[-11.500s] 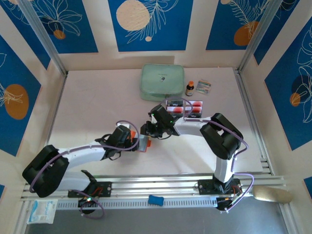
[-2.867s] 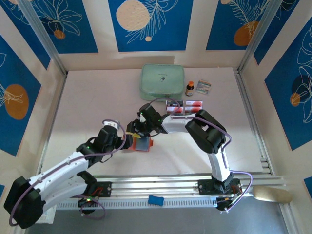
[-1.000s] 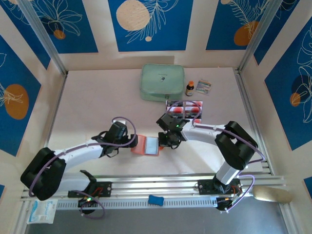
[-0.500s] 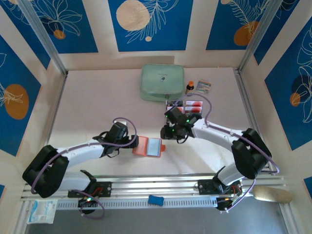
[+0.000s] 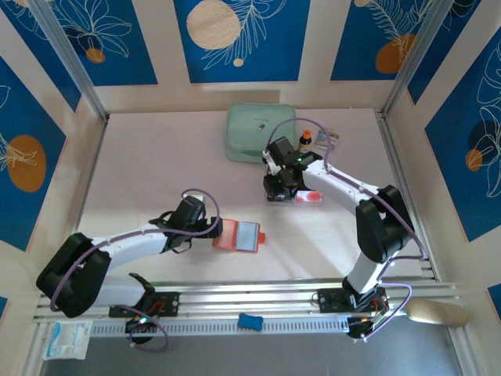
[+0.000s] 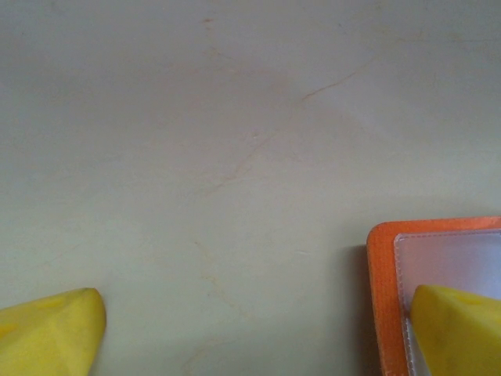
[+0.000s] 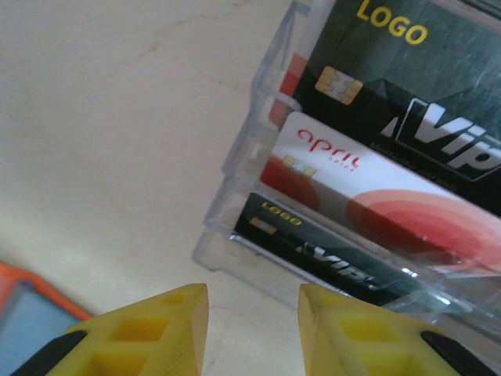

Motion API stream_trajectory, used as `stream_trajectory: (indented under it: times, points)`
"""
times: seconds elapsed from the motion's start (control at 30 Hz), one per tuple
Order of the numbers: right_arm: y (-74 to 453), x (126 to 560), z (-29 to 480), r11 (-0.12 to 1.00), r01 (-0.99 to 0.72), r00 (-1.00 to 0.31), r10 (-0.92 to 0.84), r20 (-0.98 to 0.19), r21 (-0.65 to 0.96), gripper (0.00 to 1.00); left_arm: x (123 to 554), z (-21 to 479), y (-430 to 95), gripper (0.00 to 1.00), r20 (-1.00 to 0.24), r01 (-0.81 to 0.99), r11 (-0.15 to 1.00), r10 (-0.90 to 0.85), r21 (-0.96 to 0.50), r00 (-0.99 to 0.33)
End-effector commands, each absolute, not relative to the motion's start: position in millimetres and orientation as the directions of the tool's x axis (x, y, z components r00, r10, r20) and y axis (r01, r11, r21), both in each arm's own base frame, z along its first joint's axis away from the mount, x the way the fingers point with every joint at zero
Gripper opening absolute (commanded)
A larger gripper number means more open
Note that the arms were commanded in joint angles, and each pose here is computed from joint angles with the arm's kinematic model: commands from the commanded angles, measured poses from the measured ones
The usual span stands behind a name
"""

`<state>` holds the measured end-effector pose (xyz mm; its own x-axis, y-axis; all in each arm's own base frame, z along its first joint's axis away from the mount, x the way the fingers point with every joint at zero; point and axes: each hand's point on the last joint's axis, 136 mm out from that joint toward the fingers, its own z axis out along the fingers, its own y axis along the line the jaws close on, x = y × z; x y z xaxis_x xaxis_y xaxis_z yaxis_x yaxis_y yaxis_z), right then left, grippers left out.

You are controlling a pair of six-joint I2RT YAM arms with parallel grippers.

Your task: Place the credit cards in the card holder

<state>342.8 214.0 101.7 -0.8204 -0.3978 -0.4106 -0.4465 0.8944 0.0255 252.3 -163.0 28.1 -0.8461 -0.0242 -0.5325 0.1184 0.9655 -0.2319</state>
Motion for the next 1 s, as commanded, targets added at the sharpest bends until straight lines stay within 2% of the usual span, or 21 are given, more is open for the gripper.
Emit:
stream_trajectory:
  times: [0.0, 0.47, 0.97]
  points:
    - [203, 352, 103, 0.852, -0.512, -0.768, -0.511, -0.386, -0.109, 0.35, 250, 25, -168, 1.00, -0.518, 0.133, 0.957, -0.019, -0.256, -0.855]
    - [204, 358, 82, 0.773, -0.604, -0.702, -0.632, -0.329, -0.195, 0.35, 250, 25, -168, 1.00, -0.519, 0.135, 0.957, -0.019, -0.257, -0.855]
    - [201, 347, 50, 0.747, -0.634, -0.707, -0.664, -0.243, -0.198, 0.33, 250, 27, -167, 1.00, -0.523, 0.134, 0.957, -0.021, -0.257, -0.852]
